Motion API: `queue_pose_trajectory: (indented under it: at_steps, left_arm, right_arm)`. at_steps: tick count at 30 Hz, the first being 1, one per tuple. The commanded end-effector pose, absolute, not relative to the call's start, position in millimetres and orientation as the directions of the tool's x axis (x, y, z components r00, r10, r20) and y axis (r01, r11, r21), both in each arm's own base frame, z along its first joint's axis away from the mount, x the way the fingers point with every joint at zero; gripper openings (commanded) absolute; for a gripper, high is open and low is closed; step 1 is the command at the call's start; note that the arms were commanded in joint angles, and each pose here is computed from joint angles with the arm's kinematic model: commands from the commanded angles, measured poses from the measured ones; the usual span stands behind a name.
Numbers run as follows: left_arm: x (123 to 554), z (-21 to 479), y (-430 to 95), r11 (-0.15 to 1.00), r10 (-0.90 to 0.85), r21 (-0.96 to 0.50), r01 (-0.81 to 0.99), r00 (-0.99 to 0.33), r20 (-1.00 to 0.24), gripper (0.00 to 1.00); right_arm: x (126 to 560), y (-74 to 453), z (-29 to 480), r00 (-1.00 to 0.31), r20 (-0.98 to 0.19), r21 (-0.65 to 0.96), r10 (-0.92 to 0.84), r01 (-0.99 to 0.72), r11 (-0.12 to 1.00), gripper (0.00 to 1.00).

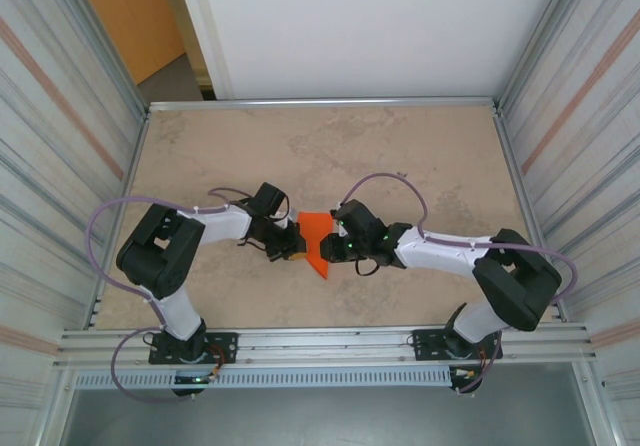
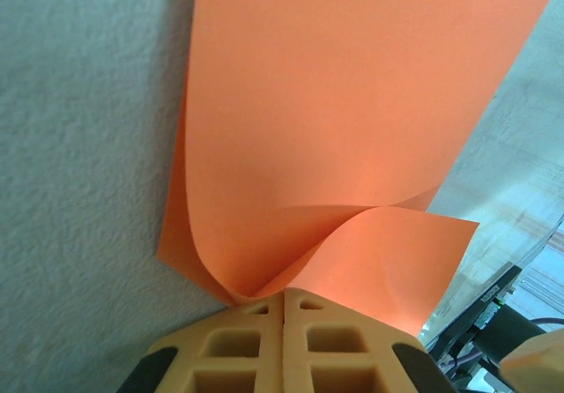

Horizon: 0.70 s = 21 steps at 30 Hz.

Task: Fold a paper plane with a square sheet of paper (pick it up from the middle)
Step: Third fold the triangle at the center of the table.

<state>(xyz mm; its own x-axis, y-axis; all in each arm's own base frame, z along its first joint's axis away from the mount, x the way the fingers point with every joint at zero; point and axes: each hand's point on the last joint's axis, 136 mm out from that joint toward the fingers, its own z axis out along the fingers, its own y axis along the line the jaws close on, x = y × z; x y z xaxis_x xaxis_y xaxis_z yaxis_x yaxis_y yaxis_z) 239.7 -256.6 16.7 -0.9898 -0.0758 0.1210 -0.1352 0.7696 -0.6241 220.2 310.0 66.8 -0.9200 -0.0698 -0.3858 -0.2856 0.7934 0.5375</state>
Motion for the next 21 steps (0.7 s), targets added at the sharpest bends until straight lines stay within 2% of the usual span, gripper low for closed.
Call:
queue_pose_trajectory:
  at_steps: [1, 21]
  left_arm:
    - [232.3, 8.0, -243.2, 0.798, -0.116, -0.575, -0.18, -0.982, 0.147, 0.08]
    - [231.9, 13.1, -247.5, 0.783, -0.105, -0.597, -0.175, -0.983, 0.15, 0.08]
  right_arm:
    - [210.9, 326.0, 65.2, -0.934, -0.343, 0.606, -0.101, -0.302, 0.736, 0.19]
    - [204.7, 344.1, 33.0, -0.957, -0.237, 0.628, -0.169, -0.284, 0.724, 0.14]
